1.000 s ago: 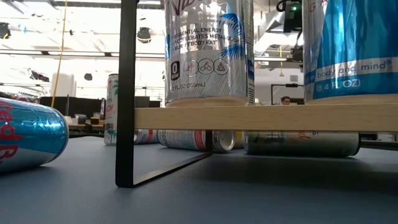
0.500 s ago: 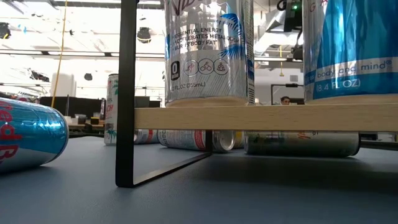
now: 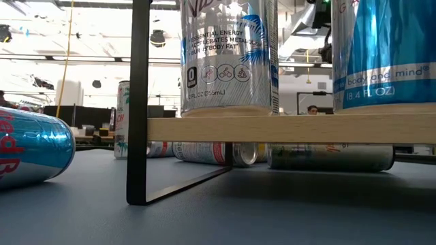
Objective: Place canned beverage on shelf
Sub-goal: Put the right blue soda can on the shelf
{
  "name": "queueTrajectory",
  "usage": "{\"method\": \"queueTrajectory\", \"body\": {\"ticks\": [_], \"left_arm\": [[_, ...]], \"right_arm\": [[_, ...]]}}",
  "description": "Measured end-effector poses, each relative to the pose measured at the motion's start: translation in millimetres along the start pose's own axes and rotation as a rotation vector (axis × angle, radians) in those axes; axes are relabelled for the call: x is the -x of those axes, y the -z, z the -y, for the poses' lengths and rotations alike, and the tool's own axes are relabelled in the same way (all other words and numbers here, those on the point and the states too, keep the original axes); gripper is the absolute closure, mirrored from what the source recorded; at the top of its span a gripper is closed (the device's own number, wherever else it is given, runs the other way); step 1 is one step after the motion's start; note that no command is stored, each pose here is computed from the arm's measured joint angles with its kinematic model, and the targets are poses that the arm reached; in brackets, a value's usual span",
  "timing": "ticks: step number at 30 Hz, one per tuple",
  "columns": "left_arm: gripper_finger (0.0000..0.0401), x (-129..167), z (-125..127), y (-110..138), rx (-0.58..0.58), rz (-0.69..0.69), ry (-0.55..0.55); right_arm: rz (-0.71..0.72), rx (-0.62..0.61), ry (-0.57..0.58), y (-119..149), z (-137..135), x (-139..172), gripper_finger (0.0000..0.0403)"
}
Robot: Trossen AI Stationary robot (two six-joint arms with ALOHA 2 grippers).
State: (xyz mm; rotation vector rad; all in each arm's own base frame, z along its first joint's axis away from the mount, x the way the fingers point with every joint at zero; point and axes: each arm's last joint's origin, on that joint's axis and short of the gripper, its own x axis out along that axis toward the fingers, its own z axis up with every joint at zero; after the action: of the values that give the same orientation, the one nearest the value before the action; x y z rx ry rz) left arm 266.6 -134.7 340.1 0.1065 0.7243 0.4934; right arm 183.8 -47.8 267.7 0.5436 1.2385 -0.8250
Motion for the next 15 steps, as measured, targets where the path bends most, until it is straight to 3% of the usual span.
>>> {"method": "queueTrajectory", "body": {"ticks": [9, 15], "left_arm": [[0.0098, -0.1, -0.1, 0.0, 0.001, 0.0, -0.001], [0.0098, -0.1, -0.1, 0.0, 0.001, 0.0, 0.0]], "right_arm": [[0.099, 0.2, -0.067, -0.7, -13.2, 55.2, 0.0231], [0.165, 0.314, -0.197, 9.3, -25.1, 100.0, 0.0231]]}}
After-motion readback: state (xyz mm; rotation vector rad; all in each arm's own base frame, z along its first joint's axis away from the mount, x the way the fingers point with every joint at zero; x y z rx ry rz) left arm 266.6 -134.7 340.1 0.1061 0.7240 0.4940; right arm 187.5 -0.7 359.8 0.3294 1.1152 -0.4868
